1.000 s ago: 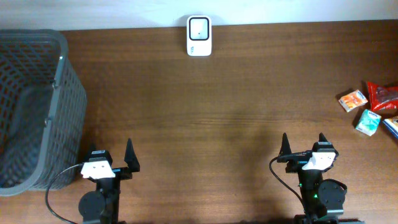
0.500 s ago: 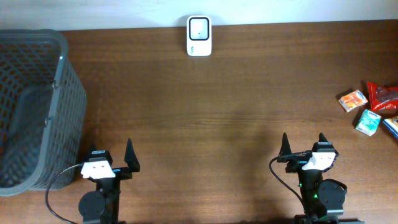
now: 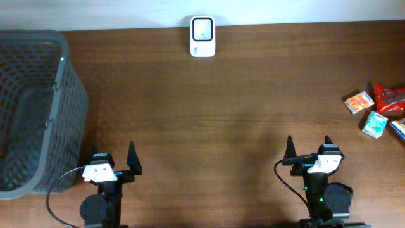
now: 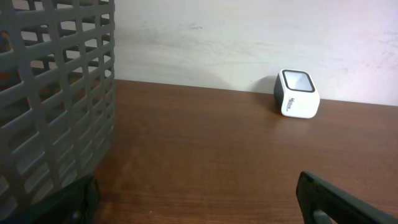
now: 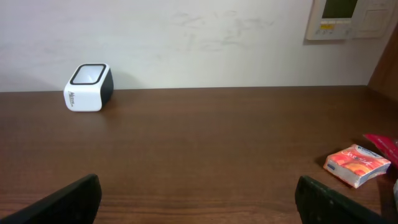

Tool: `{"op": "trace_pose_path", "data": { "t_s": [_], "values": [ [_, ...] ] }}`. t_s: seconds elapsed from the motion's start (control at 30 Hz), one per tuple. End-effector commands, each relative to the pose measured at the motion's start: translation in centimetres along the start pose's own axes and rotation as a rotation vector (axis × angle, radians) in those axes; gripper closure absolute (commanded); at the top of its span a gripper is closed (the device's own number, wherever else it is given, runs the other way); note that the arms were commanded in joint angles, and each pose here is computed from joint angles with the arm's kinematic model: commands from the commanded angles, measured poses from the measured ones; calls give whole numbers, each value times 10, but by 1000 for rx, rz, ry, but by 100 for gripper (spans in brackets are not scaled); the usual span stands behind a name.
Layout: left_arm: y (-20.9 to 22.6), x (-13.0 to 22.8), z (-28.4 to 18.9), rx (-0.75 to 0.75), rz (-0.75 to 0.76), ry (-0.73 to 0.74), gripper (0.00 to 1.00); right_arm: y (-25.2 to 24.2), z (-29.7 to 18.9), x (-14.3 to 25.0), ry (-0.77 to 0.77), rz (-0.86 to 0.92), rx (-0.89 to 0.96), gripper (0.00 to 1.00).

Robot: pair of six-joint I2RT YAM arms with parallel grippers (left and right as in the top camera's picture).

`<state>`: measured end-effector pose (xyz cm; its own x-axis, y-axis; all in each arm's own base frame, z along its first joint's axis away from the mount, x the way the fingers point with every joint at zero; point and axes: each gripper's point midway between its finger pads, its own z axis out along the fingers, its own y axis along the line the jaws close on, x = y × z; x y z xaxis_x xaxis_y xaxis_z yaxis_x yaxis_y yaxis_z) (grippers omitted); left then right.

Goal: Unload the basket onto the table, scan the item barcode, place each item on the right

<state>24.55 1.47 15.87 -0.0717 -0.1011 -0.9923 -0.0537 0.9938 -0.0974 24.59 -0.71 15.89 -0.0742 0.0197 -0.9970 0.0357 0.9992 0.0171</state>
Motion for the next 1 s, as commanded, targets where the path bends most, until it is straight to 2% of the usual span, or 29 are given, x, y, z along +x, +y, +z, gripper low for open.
{"op": "trace_pose_path", "data": {
  "t_s": [0.0,0.5,0.63,0.97],
  "values": [
    [0,2,0,-2,16,0,1,-1,0,3,2,-5,7,2],
    [0,2,0,-2,17,0,1,-1,0,3,2,-5,7,2],
    [0,2,0,-2,17,0,1,-17,-1,1,2,-170,102,1],
    [0,2,0,-2,17,0,1,-17,-1,1,2,-172,101,2]
  ]
}}
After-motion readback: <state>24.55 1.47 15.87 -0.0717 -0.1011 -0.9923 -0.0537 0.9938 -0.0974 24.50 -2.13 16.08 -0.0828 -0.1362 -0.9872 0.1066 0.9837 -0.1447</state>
